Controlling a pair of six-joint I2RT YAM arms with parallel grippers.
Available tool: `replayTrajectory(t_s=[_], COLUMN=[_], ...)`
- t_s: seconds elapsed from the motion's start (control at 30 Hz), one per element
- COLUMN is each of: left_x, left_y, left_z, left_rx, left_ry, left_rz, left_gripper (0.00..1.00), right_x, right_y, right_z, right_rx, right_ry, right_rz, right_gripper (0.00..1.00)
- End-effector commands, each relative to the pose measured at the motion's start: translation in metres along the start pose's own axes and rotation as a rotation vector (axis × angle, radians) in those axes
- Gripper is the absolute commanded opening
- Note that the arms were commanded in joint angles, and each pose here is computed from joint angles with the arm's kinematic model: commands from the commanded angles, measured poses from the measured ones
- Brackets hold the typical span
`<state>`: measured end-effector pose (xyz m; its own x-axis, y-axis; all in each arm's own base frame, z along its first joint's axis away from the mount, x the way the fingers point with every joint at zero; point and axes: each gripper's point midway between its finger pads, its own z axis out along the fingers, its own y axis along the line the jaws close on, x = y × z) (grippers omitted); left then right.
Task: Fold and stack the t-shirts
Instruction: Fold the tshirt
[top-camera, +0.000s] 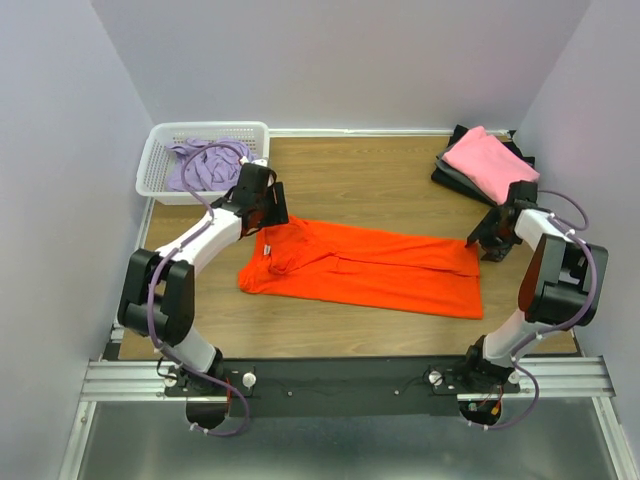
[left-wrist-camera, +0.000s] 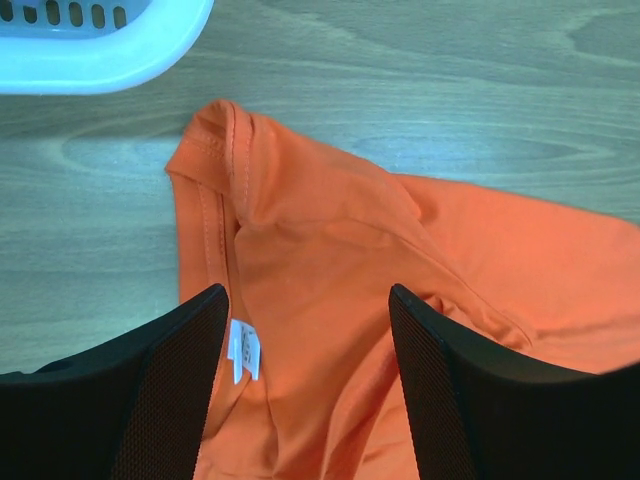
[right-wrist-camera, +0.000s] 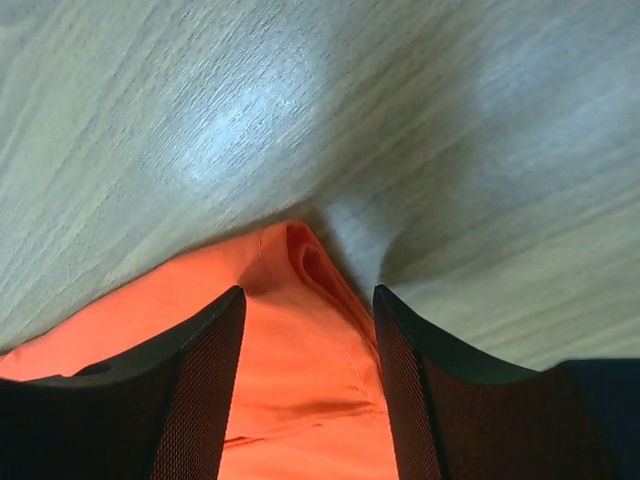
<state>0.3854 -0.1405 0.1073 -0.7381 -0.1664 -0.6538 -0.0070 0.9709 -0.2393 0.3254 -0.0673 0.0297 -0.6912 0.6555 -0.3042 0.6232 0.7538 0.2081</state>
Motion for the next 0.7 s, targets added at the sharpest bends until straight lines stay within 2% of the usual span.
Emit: replayTrajectory(t_s=[0.0,0.2,0.4,0.67], left_x=[-0.012,-0.006,-0.007,-0.013], left_y=[0.004,0.008,0.019,0.016], left_z=[0.013,0.033,0.049,0.063], left_rx=[-0.049,-0.073,-0.149,-0.132], left_ry=[-0.030,-0.014,-0.014,-0.003], left_rz=[0.000,-0.001,-0.017,-0.019], left_gripper=[0.72,0.70,0.62,0.62], right_x=[-0.009,-0.007,-0.013,-0.012], right_y=[0.011,0.012,0.016,0.016], right_z=[0.009,0.019,0.022,0.024], right_rx=[-0.053,-0.059,-0.070,-0.069], right_ry=[-0.004,0.014,0.013,0.024], right_rz=[0.012,0.010,0.006,0.016], right_gripper=[0.60,0.55,0.51,0.49])
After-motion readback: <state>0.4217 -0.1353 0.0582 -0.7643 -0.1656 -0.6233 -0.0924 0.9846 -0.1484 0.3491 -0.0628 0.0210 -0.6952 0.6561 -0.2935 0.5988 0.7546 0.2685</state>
